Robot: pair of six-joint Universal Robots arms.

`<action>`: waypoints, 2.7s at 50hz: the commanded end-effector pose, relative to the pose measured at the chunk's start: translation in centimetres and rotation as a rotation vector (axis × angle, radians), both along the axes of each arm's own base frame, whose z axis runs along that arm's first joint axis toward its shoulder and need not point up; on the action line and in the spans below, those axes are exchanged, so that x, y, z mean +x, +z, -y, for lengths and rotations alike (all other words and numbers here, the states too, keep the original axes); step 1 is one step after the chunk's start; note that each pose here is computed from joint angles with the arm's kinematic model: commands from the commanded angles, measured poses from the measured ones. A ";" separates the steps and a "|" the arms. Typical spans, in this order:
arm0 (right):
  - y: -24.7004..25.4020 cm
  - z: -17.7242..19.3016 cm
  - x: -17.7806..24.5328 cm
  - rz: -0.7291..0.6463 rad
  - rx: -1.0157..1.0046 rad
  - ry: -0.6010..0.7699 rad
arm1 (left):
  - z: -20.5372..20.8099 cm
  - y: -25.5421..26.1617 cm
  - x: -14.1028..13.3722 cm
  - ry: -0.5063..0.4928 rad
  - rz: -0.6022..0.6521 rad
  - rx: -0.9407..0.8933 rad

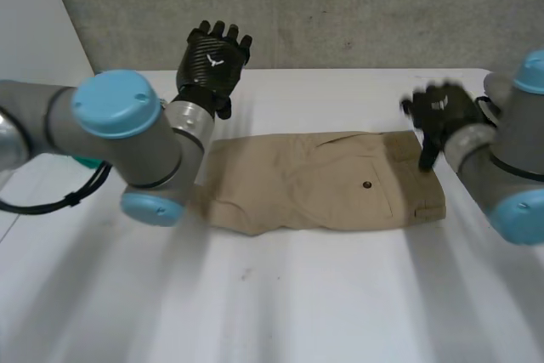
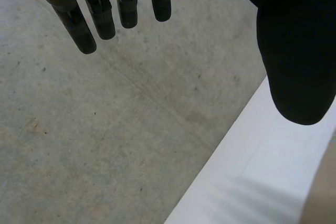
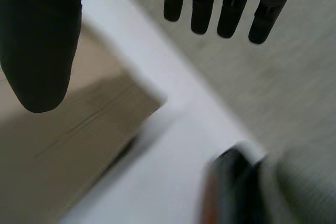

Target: Fold the laundry.

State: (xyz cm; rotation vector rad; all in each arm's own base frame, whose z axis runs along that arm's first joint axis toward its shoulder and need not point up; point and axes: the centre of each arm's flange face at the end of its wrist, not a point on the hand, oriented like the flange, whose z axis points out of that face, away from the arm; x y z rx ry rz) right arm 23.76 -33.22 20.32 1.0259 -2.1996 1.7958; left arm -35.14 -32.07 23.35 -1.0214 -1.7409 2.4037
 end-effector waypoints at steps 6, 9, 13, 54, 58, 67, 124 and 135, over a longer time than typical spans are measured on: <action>-5.3 -2.4 -2.4 0.058 0.183 0.050 | -4.6 -1.7 2.3 -0.032 -0.032 0.159; -6.9 -1.2 -2.2 0.063 0.125 0.051 | -5.0 -2.0 2.2 -0.038 -0.028 0.168; -8.2 -0.1 -2.1 0.049 0.081 0.057 | -5.2 -2.3 2.0 -0.045 -0.024 0.177; -2.7 -12.6 9.4 -0.173 -0.468 0.688 | -6.7 0.9 4.1 -0.022 -0.072 0.134; 4.6 -10.7 6.8 0.247 -0.388 0.519 | -6.2 3.1 3.3 -0.046 -0.159 0.093; 5.7 -5.6 2.4 0.520 -0.075 0.235 | -6.6 4.4 -0.7 -0.188 -0.312 0.169; -7.6 -13.0 2.4 0.072 -0.077 0.386 | -9.2 10.3 -3.0 -0.717 -0.161 0.380; -10.1 -9.7 4.9 0.096 -0.193 0.403 | -10.1 9.1 -3.4 -0.731 -0.146 0.419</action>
